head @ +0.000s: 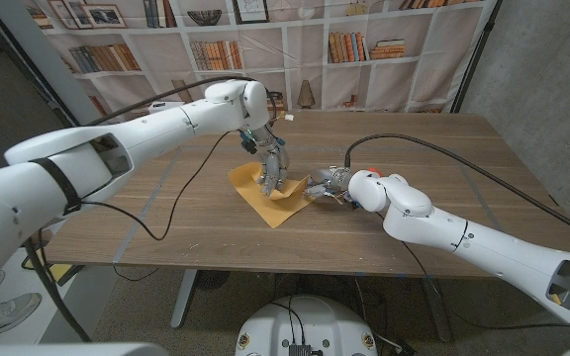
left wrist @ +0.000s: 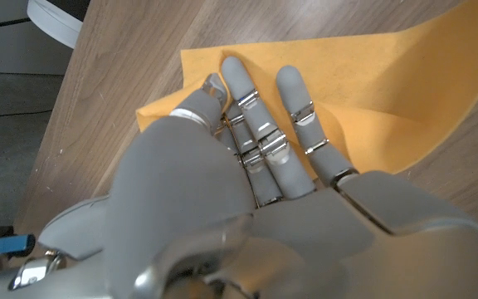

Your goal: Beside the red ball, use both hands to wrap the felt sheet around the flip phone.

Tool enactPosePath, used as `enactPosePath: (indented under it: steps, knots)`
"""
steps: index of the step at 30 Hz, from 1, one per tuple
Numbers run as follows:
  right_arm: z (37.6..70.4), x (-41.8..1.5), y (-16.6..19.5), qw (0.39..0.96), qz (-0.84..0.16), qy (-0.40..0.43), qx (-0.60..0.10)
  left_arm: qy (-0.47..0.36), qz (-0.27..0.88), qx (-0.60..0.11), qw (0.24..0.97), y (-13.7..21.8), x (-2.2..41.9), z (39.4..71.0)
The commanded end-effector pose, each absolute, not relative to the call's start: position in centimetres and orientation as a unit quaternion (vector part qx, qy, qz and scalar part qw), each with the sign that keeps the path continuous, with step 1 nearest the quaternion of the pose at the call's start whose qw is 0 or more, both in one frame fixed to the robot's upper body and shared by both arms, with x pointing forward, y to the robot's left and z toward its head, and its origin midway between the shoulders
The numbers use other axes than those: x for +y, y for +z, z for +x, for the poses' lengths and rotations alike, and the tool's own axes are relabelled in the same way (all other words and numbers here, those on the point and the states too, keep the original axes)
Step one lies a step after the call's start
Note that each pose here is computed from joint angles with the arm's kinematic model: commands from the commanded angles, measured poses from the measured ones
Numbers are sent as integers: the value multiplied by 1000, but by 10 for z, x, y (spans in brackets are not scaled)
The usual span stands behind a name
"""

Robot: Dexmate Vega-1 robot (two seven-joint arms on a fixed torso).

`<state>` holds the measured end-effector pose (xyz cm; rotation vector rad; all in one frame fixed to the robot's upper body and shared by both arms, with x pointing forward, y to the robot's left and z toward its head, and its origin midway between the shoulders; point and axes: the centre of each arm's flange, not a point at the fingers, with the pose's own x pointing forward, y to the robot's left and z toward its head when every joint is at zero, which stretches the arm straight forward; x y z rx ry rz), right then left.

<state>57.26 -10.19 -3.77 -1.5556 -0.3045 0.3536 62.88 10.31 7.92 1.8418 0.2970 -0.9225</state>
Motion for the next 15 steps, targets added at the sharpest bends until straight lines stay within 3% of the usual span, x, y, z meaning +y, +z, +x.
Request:
enactPosePath:
  steps: [1, 15]
  knots:
    - [564, -112, -12, 708, -668, 180, -140, -307, 820, 116, 469, 53, 97, 640]
    - [529, -149, 55, 760, -586, 232, -159, -263, 835, 97, 473, 40, 96, 645]
